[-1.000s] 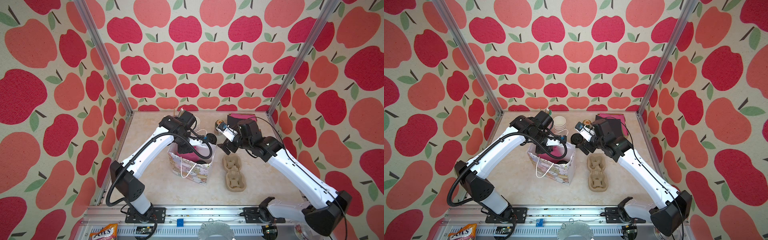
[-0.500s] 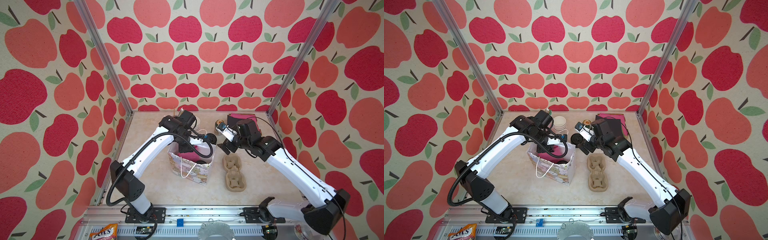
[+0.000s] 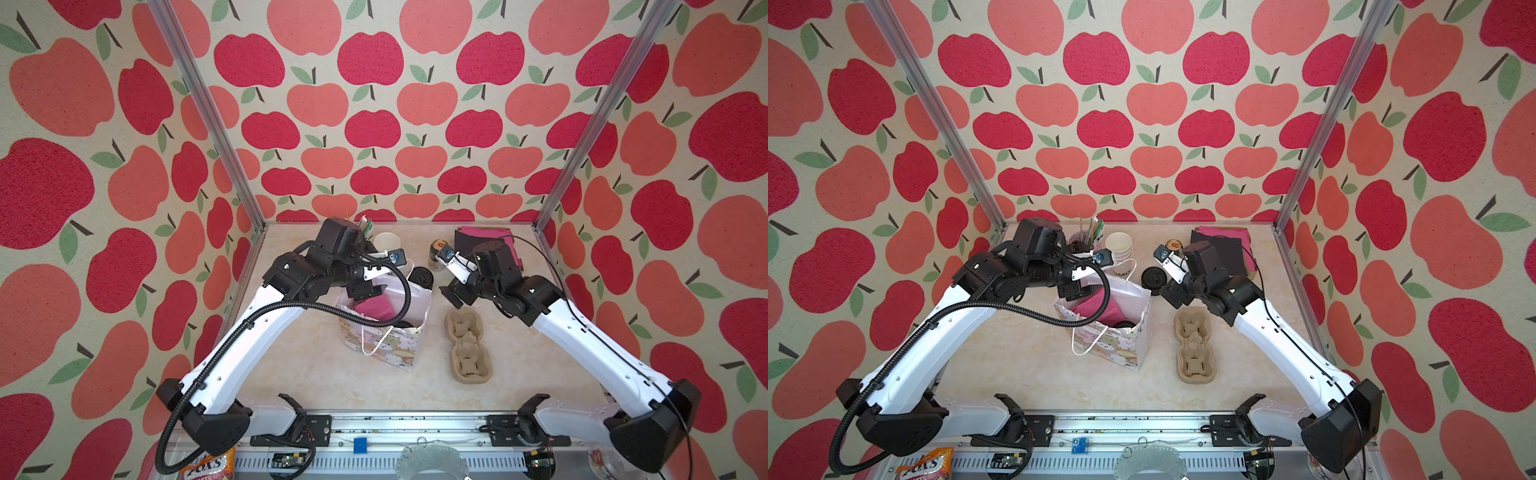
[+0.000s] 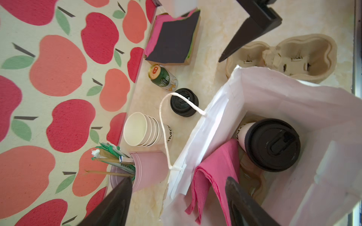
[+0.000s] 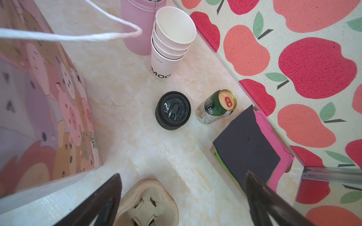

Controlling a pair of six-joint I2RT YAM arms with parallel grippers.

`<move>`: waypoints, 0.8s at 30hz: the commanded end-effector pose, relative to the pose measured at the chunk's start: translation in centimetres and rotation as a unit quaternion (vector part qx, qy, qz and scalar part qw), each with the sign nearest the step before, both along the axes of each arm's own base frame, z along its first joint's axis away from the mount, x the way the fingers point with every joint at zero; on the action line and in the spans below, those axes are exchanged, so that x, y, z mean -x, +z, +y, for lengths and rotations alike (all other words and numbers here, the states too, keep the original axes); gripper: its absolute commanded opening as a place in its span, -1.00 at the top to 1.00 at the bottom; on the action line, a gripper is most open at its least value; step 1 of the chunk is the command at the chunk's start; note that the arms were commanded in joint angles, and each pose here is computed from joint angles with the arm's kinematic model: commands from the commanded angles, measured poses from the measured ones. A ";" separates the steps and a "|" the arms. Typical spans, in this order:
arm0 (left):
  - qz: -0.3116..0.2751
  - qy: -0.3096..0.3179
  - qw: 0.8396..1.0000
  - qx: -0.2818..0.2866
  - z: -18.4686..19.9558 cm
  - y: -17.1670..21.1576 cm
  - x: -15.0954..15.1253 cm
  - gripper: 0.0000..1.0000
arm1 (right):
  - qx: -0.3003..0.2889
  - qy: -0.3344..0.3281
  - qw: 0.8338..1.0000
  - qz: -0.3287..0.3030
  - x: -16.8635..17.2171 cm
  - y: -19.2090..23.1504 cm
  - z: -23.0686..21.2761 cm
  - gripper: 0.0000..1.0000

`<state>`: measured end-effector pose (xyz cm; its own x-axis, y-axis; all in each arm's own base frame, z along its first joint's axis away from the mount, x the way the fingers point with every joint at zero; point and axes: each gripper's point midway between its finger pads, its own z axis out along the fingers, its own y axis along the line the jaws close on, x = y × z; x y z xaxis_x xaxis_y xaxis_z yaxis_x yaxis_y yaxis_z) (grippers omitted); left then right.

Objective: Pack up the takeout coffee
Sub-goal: 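Lift the left gripper out of the bag while the right gripper draws back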

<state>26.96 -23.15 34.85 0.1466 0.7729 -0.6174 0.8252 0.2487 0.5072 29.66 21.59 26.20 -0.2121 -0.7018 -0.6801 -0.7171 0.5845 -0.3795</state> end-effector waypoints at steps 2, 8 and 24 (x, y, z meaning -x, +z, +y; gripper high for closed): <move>-0.053 0.086 0.989 0.112 1.1 3.6 -2.2 -0.64 | -0.004 -0.038 0.999 -0.014 0.1 0.7 -1.4 -0.99; -0.031 0.175 0.955 0.239 5.0 4.4 -2.1 -0.89 | -0.044 -0.052 0.997 0.035 2.5 -0.3 -2.0 -0.99; 0.038 0.236 0.913 0.329 9.0 1.0 -2.6 -0.98 | -0.143 -0.051 0.974 0.168 4.8 -3.7 1.2 -0.99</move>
<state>29.47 -13.86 34.70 -0.1997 0.2541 -0.9463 0.5616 0.8211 0.1020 25.23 21.63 22.70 -0.4815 -0.4978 -0.7214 -0.7027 0.7112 -0.0217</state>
